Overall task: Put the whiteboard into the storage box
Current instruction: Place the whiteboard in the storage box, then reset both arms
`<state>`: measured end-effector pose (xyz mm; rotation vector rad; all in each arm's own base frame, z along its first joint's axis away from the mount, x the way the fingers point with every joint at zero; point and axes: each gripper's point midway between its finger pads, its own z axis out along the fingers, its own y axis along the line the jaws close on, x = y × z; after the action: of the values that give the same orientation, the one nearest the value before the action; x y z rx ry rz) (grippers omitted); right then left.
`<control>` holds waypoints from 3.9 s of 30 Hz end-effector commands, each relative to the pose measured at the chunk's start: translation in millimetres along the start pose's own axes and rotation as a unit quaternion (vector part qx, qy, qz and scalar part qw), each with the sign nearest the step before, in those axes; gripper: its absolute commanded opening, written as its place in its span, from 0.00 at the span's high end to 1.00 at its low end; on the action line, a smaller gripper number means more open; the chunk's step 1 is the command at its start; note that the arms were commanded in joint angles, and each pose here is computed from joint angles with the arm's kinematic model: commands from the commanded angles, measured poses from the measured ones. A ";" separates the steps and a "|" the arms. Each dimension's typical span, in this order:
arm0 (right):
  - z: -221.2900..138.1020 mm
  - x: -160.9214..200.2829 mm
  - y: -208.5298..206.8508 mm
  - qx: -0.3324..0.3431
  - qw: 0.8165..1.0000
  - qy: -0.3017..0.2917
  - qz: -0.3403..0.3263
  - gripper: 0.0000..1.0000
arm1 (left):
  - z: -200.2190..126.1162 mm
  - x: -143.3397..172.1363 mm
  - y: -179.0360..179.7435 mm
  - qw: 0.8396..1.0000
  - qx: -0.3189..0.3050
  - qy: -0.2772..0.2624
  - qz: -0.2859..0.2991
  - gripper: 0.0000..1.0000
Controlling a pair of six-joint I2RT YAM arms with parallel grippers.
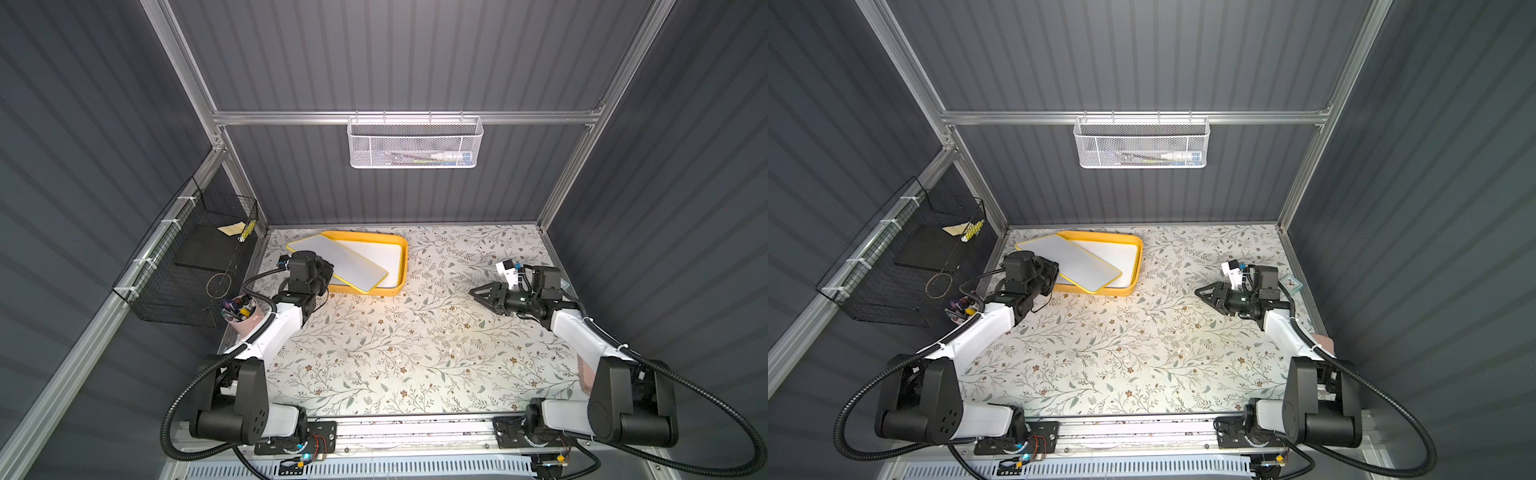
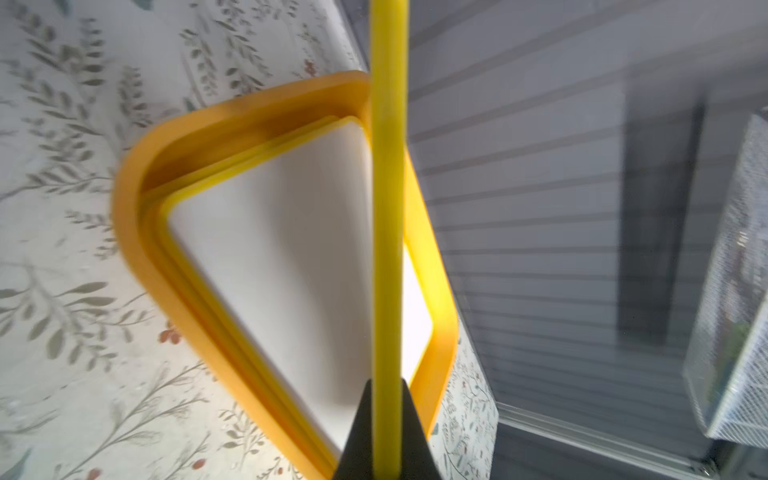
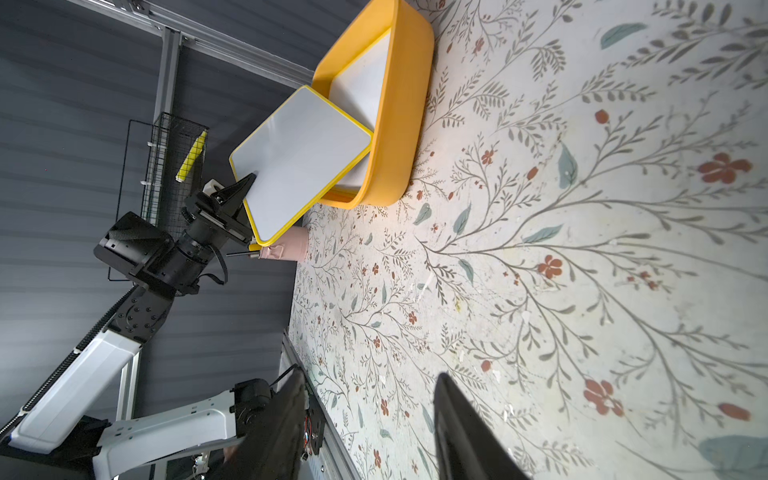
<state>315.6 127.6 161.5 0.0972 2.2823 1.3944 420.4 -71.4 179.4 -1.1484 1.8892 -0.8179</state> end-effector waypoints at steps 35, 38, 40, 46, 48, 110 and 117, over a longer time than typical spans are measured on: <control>24.2 21.5 4.6 0.008 0.998 0.055 -0.021 0.46 | 63.0 63.2 13.5 0.981 -0.114 -0.087 -0.129 0.96; 26.1 22.2 2.6 0.007 0.998 0.057 -0.016 0.46 | 68.2 71.2 20.1 0.981 -0.117 -0.084 -0.133 0.88; 26.8 21.7 3.1 0.006 0.998 0.058 -0.018 0.46 | 68.4 74.0 25.3 0.981 -0.125 -0.083 -0.125 0.83; 28.8 21.3 1.4 0.006 0.998 0.059 -0.014 0.46 | 62.0 77.1 40.6 0.983 -0.141 -0.080 -0.090 0.47; 30.6 20.7 0.9 0.006 0.998 0.063 -0.013 0.46 | 57.8 74.5 41.3 0.984 -0.141 -0.083 -0.067 0.39; -116.1 -74.1 -101.4 0.430 0.765 -0.404 -0.259 0.01 | -8.2 -49.4 107.2 0.821 -0.057 -0.212 0.527 0.00; -104.1 -75.3 -94.7 0.408 0.774 -0.386 -0.292 0.01 | 16.0 -16.6 114.8 0.805 0.018 -0.159 0.571 0.00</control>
<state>350.0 -31.5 129.8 0.2268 1.8195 -0.0773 383.2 6.0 60.7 -0.0793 1.9118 0.1271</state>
